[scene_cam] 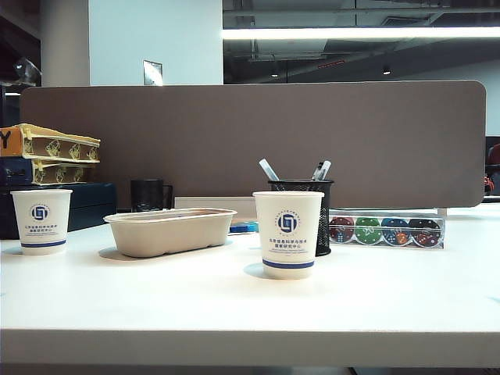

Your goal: Pick up one pen and put it in the pen container.

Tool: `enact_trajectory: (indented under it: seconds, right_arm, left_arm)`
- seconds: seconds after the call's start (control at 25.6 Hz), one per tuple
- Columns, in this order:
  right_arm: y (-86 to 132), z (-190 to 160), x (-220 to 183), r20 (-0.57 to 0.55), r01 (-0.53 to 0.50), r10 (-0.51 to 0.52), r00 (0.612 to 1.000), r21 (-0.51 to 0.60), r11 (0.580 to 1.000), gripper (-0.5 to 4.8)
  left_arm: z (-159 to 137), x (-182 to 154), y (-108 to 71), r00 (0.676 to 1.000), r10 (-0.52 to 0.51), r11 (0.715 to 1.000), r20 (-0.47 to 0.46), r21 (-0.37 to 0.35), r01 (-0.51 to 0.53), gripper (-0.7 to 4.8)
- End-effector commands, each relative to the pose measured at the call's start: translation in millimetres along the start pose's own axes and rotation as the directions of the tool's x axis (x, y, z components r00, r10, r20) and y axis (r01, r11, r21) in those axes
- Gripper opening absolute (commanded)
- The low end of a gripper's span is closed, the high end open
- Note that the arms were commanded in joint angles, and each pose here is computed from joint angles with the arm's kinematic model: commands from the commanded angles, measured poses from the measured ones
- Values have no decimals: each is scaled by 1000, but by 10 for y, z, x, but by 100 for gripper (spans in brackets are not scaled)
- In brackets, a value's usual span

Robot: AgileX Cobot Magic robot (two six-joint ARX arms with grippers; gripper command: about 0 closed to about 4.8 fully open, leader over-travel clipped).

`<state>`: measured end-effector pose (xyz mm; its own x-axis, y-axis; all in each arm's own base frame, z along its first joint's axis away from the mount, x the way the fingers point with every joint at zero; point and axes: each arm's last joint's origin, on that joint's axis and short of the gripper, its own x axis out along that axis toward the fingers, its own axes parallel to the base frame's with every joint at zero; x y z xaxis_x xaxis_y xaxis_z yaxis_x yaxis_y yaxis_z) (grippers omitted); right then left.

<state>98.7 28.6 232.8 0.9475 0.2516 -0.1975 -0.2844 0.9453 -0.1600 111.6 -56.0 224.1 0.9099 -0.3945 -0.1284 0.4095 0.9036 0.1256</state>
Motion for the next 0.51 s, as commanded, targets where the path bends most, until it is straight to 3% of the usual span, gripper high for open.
enact_trajectory:
  seconds: [0.04, 0.39, 0.51]
  right_arm:
    - [8, -73, 37, -7, 21, -21, 1000, 1, 1000, 243]
    - [-3, -88, 49, -3, 67, -67, 998, 9, 998, 243]
    - [-21, -92, 47, -14, 132, -131, 991, 46, 990, 243]
  left_arm:
    - [-86, 13, -8, 1000, 6, 1000, -24, -1, -6, 115]
    - [-142, 30, 13, 994, 105, 994, -15, -6, -105, 116]
    - [-191, 39, 25, 985, 169, 985, -23, -23, -169, 116]
